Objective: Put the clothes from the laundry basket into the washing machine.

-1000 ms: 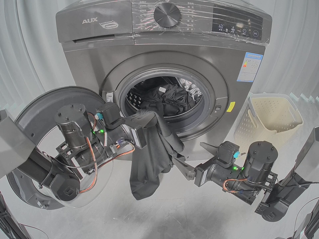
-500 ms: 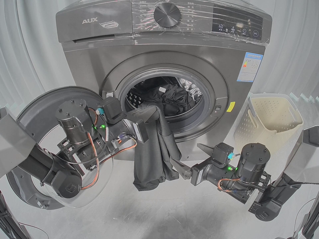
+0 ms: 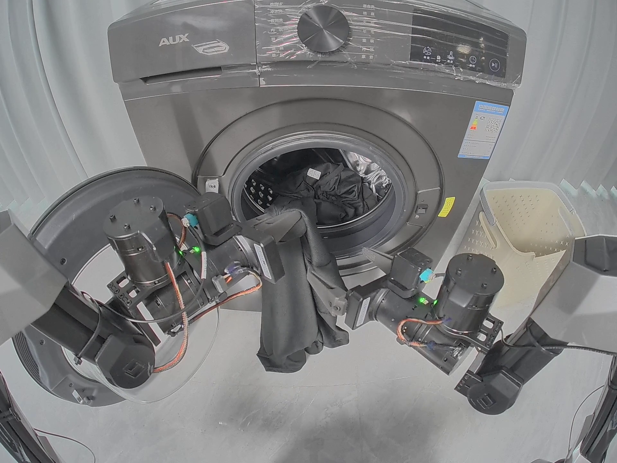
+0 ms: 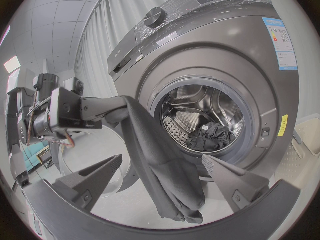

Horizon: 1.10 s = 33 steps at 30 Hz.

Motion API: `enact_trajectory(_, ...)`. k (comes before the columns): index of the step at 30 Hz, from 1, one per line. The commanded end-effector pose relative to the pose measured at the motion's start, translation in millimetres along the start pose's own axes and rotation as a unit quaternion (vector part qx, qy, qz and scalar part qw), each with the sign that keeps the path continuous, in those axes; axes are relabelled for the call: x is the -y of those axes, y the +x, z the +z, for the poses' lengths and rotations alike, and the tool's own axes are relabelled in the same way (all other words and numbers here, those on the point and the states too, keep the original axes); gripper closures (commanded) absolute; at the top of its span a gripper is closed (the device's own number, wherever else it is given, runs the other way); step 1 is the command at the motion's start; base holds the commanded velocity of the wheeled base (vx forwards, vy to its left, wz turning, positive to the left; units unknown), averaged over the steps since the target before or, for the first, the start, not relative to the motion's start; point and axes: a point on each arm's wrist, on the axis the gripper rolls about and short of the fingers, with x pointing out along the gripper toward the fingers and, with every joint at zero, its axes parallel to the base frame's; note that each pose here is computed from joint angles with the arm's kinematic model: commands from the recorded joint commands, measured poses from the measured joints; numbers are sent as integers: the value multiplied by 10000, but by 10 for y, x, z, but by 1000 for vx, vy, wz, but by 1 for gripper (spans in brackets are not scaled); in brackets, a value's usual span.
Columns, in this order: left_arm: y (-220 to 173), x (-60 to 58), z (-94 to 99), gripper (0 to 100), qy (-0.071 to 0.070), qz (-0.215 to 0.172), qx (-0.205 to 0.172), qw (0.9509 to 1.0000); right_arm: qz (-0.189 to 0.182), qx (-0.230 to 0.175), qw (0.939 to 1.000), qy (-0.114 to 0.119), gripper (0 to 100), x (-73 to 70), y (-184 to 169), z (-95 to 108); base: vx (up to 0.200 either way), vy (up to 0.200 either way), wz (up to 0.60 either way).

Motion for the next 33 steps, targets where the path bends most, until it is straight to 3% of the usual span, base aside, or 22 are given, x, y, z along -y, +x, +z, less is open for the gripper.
enact_trajectory(1,-35,10,-7,100,-7,-2,-28,10000,-163,99,9998,-3,0,94,167,-34,0,0,0)
enact_trajectory(11,-54,36,6,100,-1,-35,-17,10000,-417,171,9990,-68,0,285,297,-69,0,0,0)
enact_trajectory(18,-50,46,6,100,-10,-50,-19,10000,-410,162,9990,-76,0,280,318,-84,0,0,0)
enact_trajectory(33,-69,70,44,100,-5,-73,31,10000,-485,-191,9986,-112,0,324,383,-384,0,0,0)
